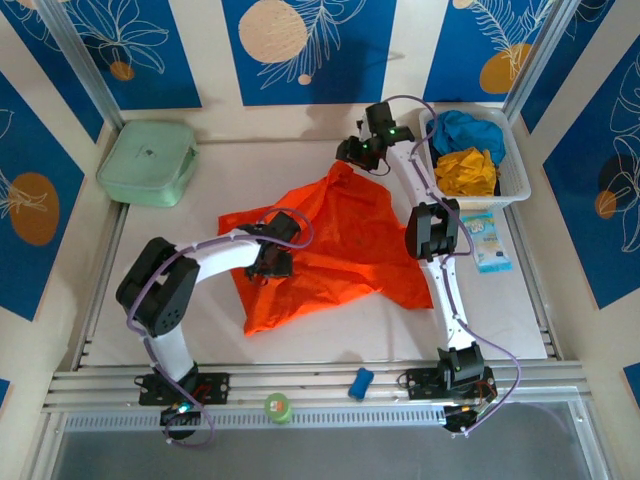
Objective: Fold and stack the t-shirts
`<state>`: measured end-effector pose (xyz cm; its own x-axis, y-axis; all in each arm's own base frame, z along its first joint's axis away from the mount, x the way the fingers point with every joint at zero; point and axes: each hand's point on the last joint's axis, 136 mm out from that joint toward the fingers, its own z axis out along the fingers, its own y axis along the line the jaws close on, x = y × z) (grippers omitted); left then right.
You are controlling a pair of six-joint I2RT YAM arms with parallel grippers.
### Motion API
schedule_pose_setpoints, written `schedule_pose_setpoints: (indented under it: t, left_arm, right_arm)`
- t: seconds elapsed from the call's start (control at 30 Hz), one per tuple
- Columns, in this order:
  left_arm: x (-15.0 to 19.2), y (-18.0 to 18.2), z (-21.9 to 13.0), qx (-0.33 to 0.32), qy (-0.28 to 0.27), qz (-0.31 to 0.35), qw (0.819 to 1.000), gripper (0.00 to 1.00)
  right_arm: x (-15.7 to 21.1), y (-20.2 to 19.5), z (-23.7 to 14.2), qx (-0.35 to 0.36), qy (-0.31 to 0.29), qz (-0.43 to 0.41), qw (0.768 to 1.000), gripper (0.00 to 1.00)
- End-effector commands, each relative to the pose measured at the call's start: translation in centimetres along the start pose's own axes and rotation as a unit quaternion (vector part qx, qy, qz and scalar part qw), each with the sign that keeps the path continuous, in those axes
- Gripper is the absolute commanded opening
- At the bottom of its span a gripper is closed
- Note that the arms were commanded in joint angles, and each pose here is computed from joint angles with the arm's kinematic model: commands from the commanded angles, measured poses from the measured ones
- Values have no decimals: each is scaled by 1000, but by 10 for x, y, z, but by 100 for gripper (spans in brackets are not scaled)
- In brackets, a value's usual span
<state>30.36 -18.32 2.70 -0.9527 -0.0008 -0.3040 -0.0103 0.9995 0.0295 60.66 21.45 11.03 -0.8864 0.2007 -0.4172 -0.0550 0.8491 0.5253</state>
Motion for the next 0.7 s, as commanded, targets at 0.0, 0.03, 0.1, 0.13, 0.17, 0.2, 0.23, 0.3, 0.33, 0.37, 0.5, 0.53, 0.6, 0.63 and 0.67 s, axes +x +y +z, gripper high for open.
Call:
schedule_pose_setpoints:
  t: [0.0, 0.03, 0.1, 0.13, 0.17, 0.2, 0.23, 0.3, 0.33, 0.37, 0.5, 0.53, 0.6, 0.63, 0.67]
  left_arm:
    - [-16, 12, -38, -17, -36, 3, 999, 81]
    - [-19, 17, -48, -23, -45, 1, 999, 83]
    - [-24, 29, -65, -38, -61, -5, 997, 87]
    - [-26, 36, -74, -42, -67, -11, 997, 89]
    - [-28, 41, -80, -43, -70, -19, 996, 89]
    - [-29, 49, -85, -42, -71, -30, 996, 89]
    - [-31, 56, -89, -37, -73, -43, 996, 90]
    - [-34, 69, -92, -28, -72, -70, 995, 90]
    - [-37, 75, -91, -23, -72, -83, 994, 90]
    - [-40, 80, -90, -19, -71, -93, 993, 90]
    - [-54, 90, -73, 2, -49, -126, 991, 89]
    - [-60, 90, -67, 12, -44, -134, 990, 88]
    - [-69, 90, -55, 25, -39, -147, 988, 86]
    - [-74, 92, -48, 24, -38, -154, 987, 86]
    - [-78, 93, -43, 22, -35, -159, 986, 85]
  right_arm:
    - [-19, 24, -21, -23, -33, -20, 999, 57]
    - [-20, 25, -27, -19, -34, -22, 999, 58]
    - [-19, 28, -39, -9, -34, -27, 999, 61]
    - [-17, 29, -46, -1, -33, -32, 999, 61]
    - [-15, 28, -53, 9, -31, -35, 999, 67]
    - [-11, 27, -59, 21, -28, -38, 999, 68]
    - [-6, 26, -65, 31, -22, -43, 998, 69]
    - [7, 22, -76, 53, -11, -48, 997, 69]
    - [17, 18, -81, 66, -3, -49, 997, 69]
    - [24, 16, -85, 75, 2, -49, 996, 69]
    - [68, -2, -98, 99, 27, -38, 994, 68]
    - [80, -5, -101, 102, 32, -36, 994, 67]
    - [104, -11, -105, 108, 42, -36, 993, 65]
    - [119, -16, -105, 114, 51, -36, 992, 64]
    - [130, -20, -106, 120, 56, -36, 991, 63]
